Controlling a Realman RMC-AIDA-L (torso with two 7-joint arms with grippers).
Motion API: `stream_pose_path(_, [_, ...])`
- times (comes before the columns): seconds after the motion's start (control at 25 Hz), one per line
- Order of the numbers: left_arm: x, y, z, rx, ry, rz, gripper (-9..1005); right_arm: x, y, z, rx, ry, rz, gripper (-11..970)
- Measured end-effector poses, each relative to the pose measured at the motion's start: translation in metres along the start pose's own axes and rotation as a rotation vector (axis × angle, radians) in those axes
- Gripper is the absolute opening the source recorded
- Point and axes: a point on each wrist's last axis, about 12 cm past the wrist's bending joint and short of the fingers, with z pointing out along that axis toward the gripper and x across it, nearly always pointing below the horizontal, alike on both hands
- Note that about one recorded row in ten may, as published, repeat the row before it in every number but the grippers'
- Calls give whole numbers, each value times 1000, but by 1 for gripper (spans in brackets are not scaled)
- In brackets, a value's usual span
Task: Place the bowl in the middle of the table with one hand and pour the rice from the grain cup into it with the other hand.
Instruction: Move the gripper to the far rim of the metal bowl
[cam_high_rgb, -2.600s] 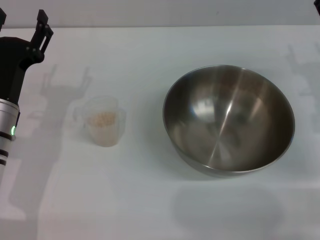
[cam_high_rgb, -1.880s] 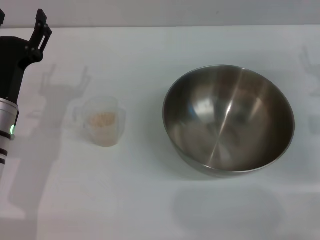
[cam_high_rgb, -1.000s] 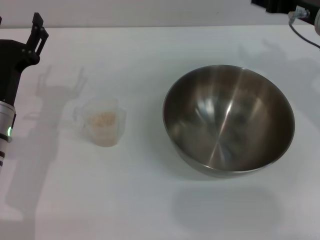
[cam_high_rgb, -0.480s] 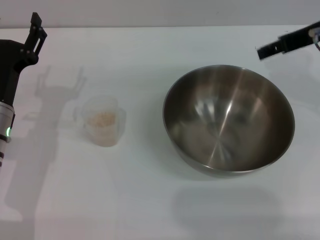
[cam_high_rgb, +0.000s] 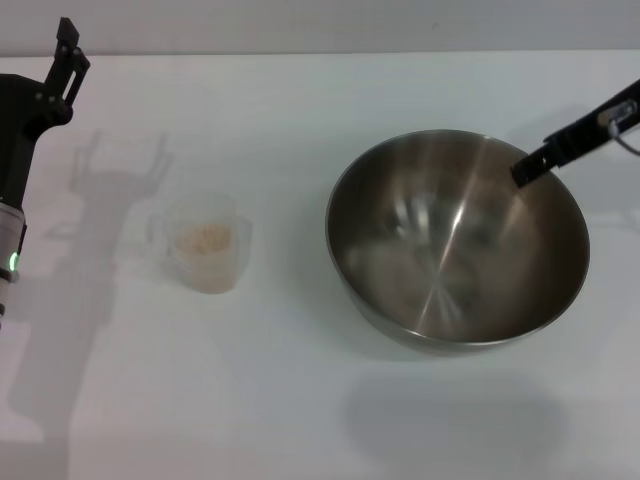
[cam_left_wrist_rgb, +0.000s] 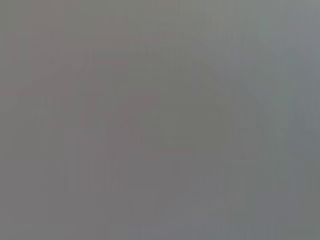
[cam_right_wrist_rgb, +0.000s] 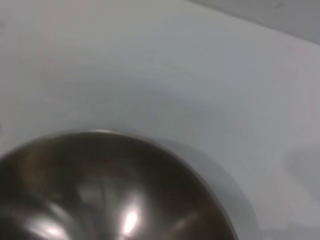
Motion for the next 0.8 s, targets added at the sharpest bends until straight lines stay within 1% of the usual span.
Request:
stream_pose_path(0.52, [0,0,-2,-3,-6,-1,863,11,-3,32,-44,56,2,738])
stream_pose_path(0.72, [0,-1,-2,1,-5,-1,863,11,-1,35,-51,54,-9,666])
stream_pose_path(0.8, [0,0,-2,1,-4,-1,863,10,0,34,-51,47,-13,576])
